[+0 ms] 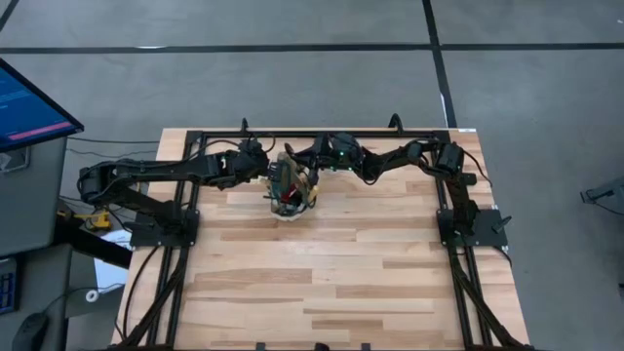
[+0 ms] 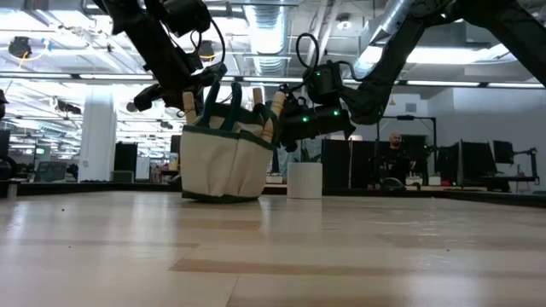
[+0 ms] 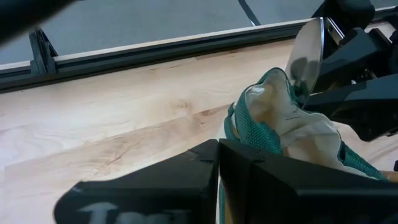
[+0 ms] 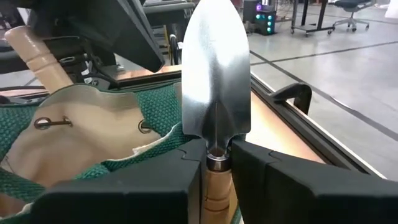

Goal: Pick & Place Garden tools in Gardening bag
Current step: Put the light brown trowel into the pocket of the white gardening bag, then return to Home Position

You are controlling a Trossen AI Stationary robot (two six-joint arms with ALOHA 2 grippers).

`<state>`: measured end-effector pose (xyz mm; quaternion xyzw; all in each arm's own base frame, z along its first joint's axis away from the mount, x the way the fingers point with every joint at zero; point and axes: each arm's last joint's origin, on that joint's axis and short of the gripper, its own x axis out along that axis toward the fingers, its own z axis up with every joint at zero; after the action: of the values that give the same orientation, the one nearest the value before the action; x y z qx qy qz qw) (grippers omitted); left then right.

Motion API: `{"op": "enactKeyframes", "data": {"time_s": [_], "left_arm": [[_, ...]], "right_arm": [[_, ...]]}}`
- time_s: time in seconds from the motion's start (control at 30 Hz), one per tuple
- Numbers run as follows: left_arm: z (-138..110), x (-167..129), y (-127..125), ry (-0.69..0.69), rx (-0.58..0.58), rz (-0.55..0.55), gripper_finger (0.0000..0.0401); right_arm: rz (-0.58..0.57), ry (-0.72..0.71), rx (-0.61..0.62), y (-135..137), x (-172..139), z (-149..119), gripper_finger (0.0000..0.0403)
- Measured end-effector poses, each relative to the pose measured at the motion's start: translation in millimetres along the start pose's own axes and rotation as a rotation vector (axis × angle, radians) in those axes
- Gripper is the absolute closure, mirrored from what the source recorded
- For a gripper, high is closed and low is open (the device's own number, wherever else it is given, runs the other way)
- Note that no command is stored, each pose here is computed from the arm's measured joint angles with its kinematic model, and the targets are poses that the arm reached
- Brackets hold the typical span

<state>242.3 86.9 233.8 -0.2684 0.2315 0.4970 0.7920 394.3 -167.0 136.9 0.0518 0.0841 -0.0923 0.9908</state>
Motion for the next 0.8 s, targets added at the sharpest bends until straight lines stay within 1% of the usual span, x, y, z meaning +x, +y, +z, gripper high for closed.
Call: {"op": "enactKeyframes", "data": {"time_s": [0.03, 0.1, 0.23, 0.4, 0.57, 0.63, 0.73, 0.8], "left_arm": [[0, 0, 0, 0.000, 0.000, 0.000, 0.0400], [0, 0, 0, -0.001, -0.001, -0.001, 0.0400], [3, -5, 1, -0.015, -0.012, -0.014, 0.0400], [13, -21, 6, -0.059, -0.049, -0.057, 0.0400], [22, -40, 13, -0.110, -0.043, -0.102, 0.0400], [26, -47, 16, -0.137, -0.057, -0.113, 0.0400], [31, -58, 21, -0.175, -0.044, -0.125, 0.0400], [33, -64, 24, -0.195, -0.041, -0.140, 0.0400]], "right_arm": [[0.000, 0.000, 0.004, 0, 0, 0, 0.0363], [0.006, 0.000, 0.012, 2, 0, 0, 0.0350], [0.020, 0.031, 0.010, 8, 1, -5, 0.0302], [0.028, 0.033, 0.010, 11, 2, -6, 0.0250], [0.031, 0.038, 0.043, 11, 2, -4, 0.0218], [0.050, 0.044, 0.046, 13, -1, 2, 0.0210], [0.055, 0.051, 0.029, 13, -9, 20, 0.0202], [0.055, 0.048, -0.011, 13, -16, 34, 0.0200]]}}
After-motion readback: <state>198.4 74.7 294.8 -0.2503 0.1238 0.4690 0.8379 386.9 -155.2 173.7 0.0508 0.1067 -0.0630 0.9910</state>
